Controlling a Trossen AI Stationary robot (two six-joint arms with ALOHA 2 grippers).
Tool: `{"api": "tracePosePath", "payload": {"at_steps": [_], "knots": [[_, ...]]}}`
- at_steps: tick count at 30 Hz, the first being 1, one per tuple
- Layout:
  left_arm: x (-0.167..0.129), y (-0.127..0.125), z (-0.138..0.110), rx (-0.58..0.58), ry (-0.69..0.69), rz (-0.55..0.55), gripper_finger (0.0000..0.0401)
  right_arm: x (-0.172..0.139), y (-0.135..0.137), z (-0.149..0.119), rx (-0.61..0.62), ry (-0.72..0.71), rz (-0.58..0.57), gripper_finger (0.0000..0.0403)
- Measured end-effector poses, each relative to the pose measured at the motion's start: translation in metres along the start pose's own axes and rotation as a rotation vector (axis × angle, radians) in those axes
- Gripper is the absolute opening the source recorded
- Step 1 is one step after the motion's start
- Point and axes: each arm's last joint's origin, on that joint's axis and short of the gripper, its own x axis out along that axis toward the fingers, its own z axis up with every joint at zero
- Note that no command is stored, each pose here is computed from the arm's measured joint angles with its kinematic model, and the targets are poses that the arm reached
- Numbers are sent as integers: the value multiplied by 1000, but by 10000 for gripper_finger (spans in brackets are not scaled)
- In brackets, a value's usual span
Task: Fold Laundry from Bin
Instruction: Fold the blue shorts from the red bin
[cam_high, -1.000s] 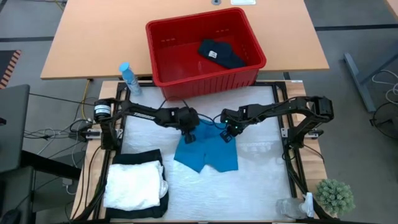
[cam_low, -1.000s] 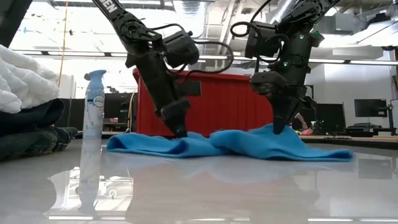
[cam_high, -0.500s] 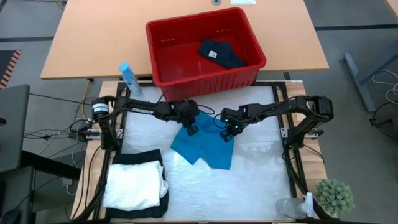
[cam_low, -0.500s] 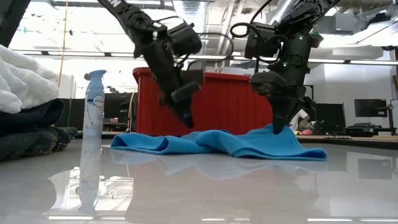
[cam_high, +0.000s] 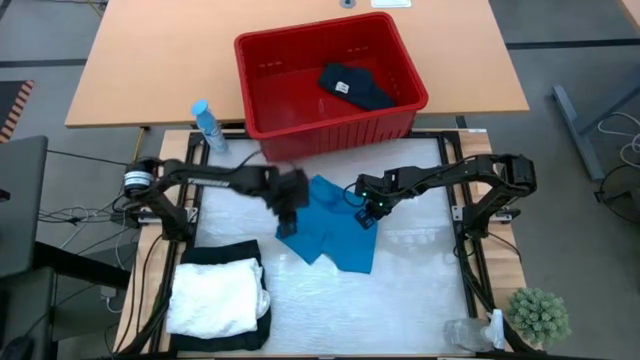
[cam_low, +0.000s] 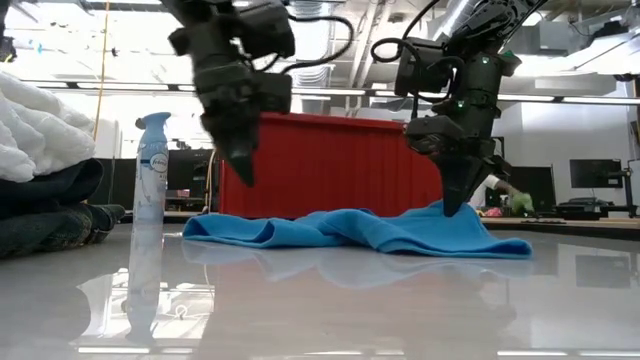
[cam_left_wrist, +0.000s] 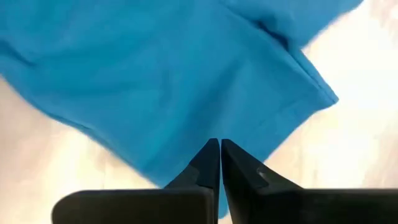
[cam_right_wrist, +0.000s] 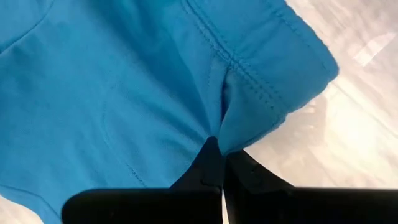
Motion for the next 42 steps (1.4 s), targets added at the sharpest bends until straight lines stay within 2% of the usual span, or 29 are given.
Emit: {"api": "tracePosePath", "payload": {"at_steps": [3,8,14,19,35,42], "knots": [[13,-18,-18,-10,-56,43,1,0,0,0,-2,0,0,19],[27,-35,-36,-50,-112,212,0,0,0,0,-4,0,2,19],[35,-48,-47,-134,-126,188,0,0,1,0,-19,10,20,19],[40,-55,-54,-160,-148,162,0,0,1,0,-21,9,22,19],[51,-48,-66,-335,-300,218,0,0,2,0,-31,24,46,19],[55,-51,-74,-323,-284,212,0,0,2,0,-31,24,47,19]]}}
